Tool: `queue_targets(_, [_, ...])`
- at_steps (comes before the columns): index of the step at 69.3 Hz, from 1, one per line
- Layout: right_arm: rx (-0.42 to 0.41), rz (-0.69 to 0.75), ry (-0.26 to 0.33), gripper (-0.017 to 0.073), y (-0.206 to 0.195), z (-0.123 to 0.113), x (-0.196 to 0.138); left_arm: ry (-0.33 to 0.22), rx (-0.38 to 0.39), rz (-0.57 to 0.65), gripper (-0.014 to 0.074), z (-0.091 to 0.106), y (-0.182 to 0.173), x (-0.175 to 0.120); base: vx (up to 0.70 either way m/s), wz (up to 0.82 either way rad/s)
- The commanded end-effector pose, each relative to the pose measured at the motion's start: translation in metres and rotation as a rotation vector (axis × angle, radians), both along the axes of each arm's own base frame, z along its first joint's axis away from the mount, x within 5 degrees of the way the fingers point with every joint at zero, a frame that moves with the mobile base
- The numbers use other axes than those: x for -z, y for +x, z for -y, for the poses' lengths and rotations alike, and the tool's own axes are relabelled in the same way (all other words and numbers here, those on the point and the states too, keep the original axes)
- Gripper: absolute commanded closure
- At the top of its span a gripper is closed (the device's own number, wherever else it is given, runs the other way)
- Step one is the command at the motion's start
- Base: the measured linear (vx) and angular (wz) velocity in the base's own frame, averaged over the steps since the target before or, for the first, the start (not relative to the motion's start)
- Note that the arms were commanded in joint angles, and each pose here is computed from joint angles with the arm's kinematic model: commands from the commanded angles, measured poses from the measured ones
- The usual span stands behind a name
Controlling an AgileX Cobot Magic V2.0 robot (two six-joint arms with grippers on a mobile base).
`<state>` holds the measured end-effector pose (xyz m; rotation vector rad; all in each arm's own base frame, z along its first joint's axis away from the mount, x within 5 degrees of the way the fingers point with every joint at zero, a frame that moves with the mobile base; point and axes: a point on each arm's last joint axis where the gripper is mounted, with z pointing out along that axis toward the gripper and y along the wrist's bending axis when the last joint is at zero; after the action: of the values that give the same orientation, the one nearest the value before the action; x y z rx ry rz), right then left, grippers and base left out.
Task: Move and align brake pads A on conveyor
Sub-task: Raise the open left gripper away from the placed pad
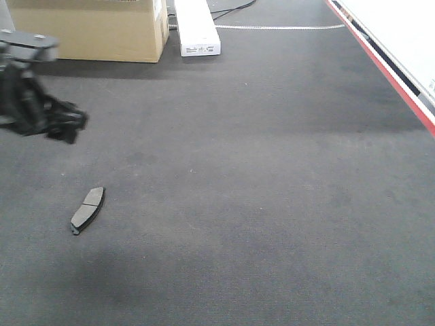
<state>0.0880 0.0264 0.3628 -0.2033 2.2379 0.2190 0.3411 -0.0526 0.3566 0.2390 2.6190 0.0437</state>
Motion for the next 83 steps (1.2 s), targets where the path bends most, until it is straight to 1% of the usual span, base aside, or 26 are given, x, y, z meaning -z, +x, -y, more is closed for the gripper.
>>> queue_targets(1, [0.006, 0.105, 0.023, 0.0571, 0.003, 0.000, -0.014, -0.027, 0.003, 0.149, 0.0077, -0.007, -0.039, -0.030, 0.00, 0.00])
queue_targets(8, [0.006, 0.105, 0.023, 0.0571, 0.003, 0.000, -0.014, -0.041, 0.009, 0.246, 0.0077, -0.013, -0.075, -0.036, 0.00, 0.00])
queue_targets(16, [0.006, 0.105, 0.023, 0.0571, 0.003, 0.000, -0.014, -0.061, 0.014, 0.379, 0.0077, -0.021, -0.121, -0.052, 0.00, 0.00])
queue_targets(24, [0.006, 0.105, 0.023, 0.0571, 0.003, 0.000, -0.014, -0.076, 0.014, 0.457, 0.0077, -0.029, -0.167, -0.057, 0.00, 0.00])
queue_targets(31, [0.006, 0.105, 0.023, 0.0571, 0.003, 0.000, -0.014, -0.085, 0.014, 0.523, 0.0077, -0.035, -0.206, -0.054, 0.00, 0.00])
queue_targets(38, [0.006, 0.105, 0.023, 0.0571, 0.003, 0.000, -0.014, -0.092, 0.015, 0.622, 0.0077, -0.042, -0.244, -0.051, 0.00, 0.00])
queue_targets(42, [0.006, 0.105, 0.023, 0.0571, 0.003, 0.000, -0.014, -0.085, 0.013, 0.667, 0.0077, -0.046, -0.262, -0.045, 0.00, 0.00])
queue_targets(50, [0.006, 0.105, 0.023, 0.0571, 0.003, 0.000, -0.014, -0.091, 0.011, 0.740, 0.0077, -0.052, -0.294, -0.035, 0.00, 0.00])
queue_targets(56, [0.006, 0.105, 0.023, 0.0571, 0.003, 0.000, -0.014, -0.095, 0.008, 0.752, 0.0077, -0.055, -0.309, -0.025, 0.00, 0.00])
queue_targets(63, [0.006, 0.105, 0.023, 0.0571, 0.003, 0.000, -0.014, -0.096, 0.005, 0.731, 0.0077, -0.056, -0.317, -0.017, 0.00, 0.00])
queue_targets(70, [0.006, 0.105, 0.023, 0.0571, 0.003, 0.000, -0.014, -0.094, 0.005, 0.734, 0.0077, -0.056, -0.317, -0.017, 0.00, 0.00])
queue_targets(83, [0.006, 0.105, 0.023, 0.0571, 0.003, 0.000, -0.014, -0.096, 0.008, 0.785, 0.0077, -0.056, -0.316, -0.021, 0.00, 0.00])
